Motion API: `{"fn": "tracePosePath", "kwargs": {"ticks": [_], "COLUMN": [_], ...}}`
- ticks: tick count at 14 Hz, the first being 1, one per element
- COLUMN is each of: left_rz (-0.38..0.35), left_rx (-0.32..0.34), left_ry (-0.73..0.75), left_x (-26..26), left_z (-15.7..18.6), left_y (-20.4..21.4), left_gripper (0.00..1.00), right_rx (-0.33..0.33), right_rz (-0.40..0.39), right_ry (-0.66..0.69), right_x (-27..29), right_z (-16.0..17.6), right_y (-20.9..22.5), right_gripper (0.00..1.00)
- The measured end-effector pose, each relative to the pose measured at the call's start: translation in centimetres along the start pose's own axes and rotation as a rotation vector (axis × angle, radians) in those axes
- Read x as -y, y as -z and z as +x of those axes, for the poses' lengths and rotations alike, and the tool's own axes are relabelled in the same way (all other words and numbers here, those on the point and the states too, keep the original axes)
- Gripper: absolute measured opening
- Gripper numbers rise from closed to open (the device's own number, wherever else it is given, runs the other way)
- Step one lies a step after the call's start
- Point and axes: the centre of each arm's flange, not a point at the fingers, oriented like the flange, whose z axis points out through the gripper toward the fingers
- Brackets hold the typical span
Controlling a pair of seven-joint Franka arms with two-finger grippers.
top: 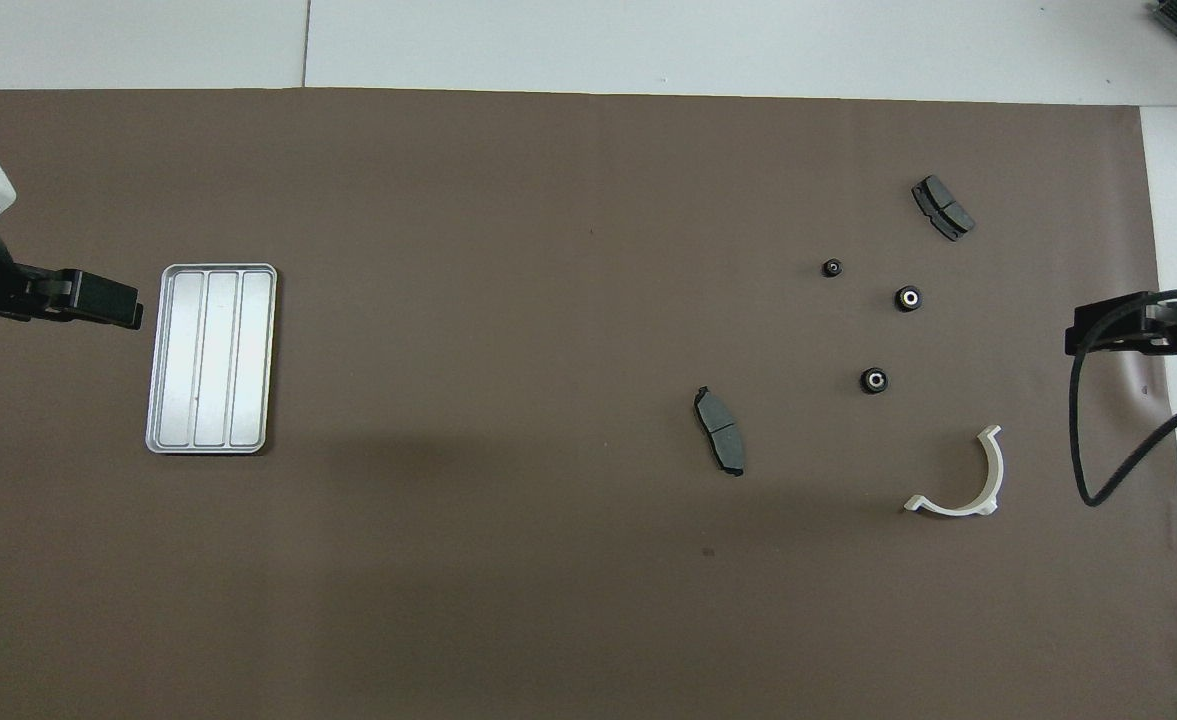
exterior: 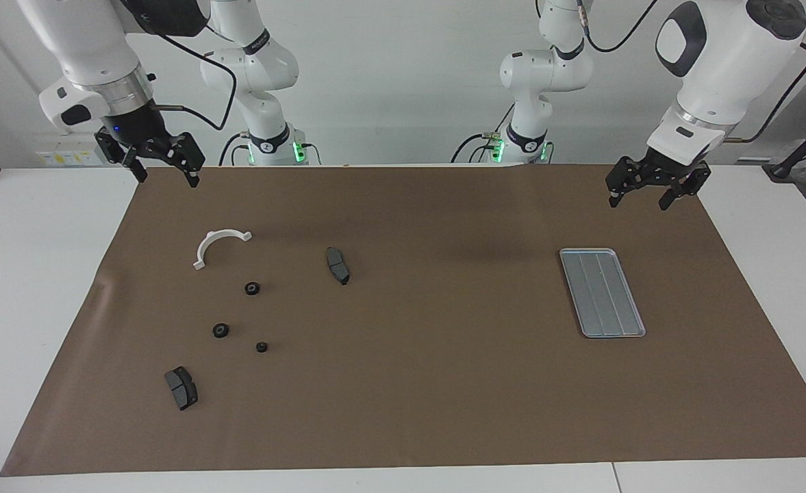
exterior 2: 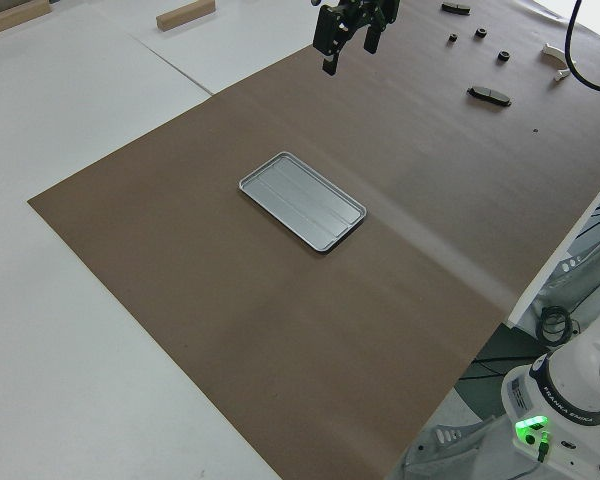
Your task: Pick bearing gear from pile to tray
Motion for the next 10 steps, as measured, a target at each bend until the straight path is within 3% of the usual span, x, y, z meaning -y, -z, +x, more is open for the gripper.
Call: {"fn": "tracePosePath", "kwargs": {"ticks": [10], "left_rz": [0.0], "left_rx": [0.0], "left_ry": [0.0], "left_x": [0.0], "left_z": [0.0], "left_y": [0.0], "left_gripper": [1.0], "right_rx": [0.003], "right_rz": [0.0], "right_ry": [0.013], "right_x": [0.72], "right_z": [-0.08], "right_y": [-0.27], "right_gripper": [1.0]}}
